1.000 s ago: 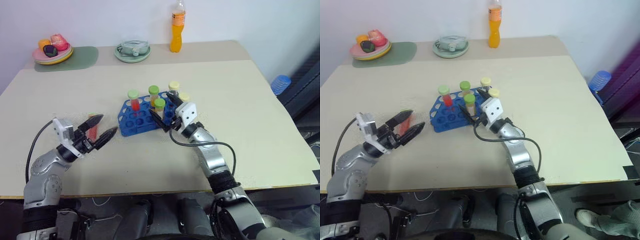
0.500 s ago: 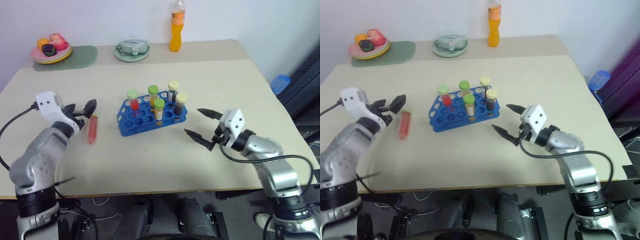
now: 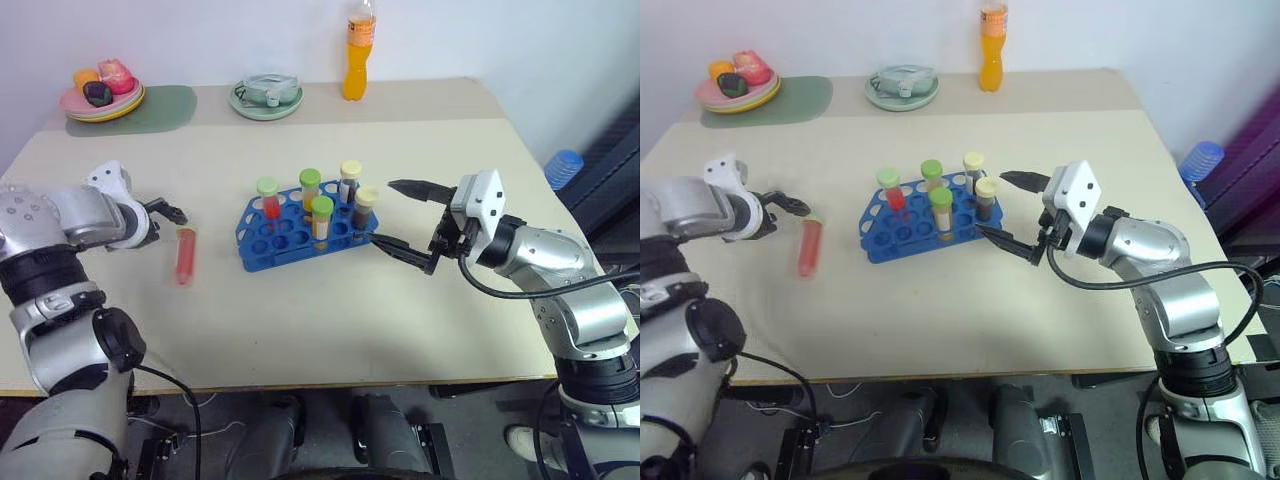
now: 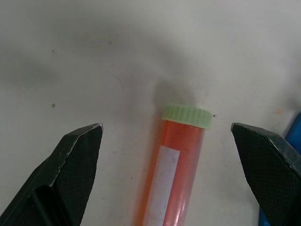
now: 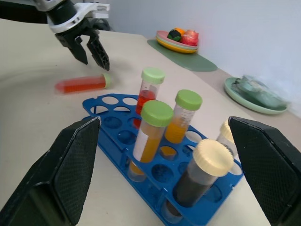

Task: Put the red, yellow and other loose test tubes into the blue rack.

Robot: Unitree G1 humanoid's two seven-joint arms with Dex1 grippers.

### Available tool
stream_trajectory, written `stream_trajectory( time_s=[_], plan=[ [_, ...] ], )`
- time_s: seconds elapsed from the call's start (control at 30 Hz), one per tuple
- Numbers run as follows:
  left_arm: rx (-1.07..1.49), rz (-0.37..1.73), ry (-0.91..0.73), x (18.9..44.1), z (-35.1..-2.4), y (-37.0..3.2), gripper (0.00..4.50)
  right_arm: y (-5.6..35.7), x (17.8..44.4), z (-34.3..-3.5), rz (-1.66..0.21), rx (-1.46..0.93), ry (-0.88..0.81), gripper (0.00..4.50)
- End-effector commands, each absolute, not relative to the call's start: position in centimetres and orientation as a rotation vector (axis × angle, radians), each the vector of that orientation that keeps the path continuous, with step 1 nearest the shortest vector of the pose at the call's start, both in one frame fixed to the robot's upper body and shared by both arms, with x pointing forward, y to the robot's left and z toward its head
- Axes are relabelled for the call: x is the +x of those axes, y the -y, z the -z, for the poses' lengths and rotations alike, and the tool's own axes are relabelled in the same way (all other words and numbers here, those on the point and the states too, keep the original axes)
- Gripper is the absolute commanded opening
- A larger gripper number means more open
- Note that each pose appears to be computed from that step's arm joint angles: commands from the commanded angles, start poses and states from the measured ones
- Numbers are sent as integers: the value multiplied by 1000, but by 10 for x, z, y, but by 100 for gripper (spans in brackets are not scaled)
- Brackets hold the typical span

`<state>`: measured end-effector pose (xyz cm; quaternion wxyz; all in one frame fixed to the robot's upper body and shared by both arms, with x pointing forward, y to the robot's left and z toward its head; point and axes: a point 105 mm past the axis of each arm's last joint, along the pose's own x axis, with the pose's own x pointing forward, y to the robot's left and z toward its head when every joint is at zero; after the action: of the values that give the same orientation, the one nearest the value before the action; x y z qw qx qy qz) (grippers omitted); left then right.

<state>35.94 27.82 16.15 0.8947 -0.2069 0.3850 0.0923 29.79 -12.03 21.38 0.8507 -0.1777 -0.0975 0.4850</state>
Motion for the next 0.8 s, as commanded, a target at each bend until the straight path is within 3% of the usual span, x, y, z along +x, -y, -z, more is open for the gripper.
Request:
stream_trajectory(
  time_s=[0.03,0.33,0.43,0.63,0.8],
  plan=[
    [-413,-181,-842,363,-169,-273,450,114,292,-233,-1021,-403,273,446],
    [-377,-240,-1050,362,-142,-265,450,116,290,-236,-989,-398,261,446],
    [-362,-260,-1072,361,-136,-264,363,117,291,-234,-981,-395,256,450],
    [-369,-287,-1072,359,-132,-267,100,120,291,-227,-975,-387,247,450],
    [-351,-283,-1008,354,-133,-276,100,120,291,-223,-980,-382,243,450]
  ],
)
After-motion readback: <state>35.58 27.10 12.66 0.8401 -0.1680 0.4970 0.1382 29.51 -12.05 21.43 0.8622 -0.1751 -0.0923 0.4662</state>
